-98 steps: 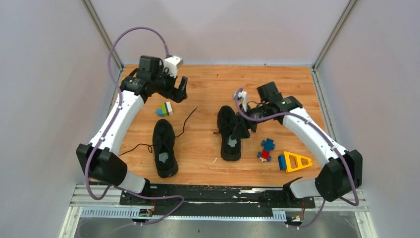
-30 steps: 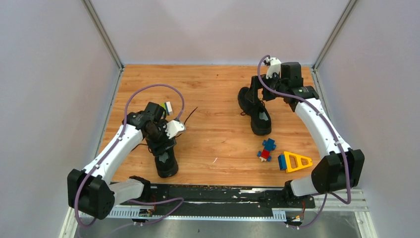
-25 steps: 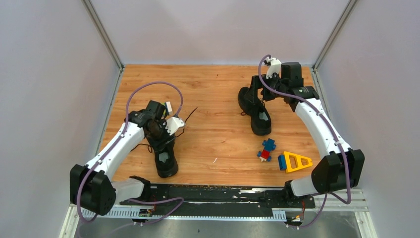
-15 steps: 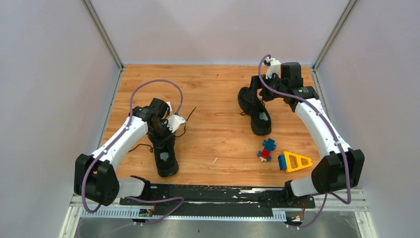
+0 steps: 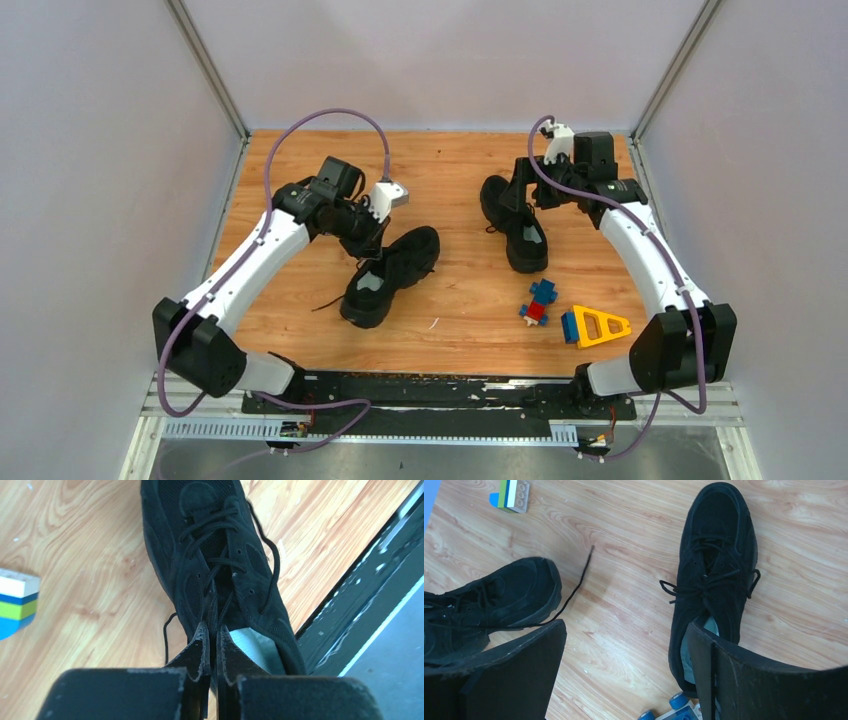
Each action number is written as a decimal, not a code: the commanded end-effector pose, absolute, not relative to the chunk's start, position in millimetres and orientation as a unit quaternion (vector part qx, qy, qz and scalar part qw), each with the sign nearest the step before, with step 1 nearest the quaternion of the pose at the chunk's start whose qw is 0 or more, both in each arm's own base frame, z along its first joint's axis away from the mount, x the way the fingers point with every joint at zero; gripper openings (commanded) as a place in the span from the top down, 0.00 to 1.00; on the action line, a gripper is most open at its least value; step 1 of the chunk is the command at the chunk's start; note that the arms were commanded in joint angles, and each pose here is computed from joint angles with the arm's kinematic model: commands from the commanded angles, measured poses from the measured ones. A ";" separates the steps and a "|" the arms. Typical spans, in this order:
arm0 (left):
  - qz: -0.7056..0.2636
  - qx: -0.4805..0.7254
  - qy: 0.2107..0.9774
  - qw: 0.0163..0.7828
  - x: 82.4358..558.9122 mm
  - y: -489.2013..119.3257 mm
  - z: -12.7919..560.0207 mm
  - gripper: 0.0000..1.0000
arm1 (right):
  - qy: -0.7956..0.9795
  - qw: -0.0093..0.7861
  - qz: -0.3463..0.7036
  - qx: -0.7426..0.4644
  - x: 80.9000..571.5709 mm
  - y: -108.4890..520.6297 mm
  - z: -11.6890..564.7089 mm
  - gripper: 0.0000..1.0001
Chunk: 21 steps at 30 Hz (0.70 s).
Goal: Tie the shoes
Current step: Pick up the shoe at the center of the board, then place the shoe at the center of the board.
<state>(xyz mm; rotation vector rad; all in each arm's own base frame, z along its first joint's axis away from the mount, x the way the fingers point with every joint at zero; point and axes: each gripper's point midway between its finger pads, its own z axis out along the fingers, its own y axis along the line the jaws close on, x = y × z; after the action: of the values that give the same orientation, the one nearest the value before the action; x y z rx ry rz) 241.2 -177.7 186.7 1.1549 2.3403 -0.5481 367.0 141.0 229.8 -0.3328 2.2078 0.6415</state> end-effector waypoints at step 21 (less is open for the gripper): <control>-0.299 0.208 0.900 0.239 277.8 -251.7 180.3 1.00 | 0.877 0.362 0.293 -0.116 368.8 145.7 208.6 0.26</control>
<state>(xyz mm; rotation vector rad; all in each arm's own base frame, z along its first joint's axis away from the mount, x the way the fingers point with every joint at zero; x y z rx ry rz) 282.0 -245.7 165.5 0.6700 2.5059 -0.7447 366.5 138.0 223.6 -0.3644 2.2098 0.6823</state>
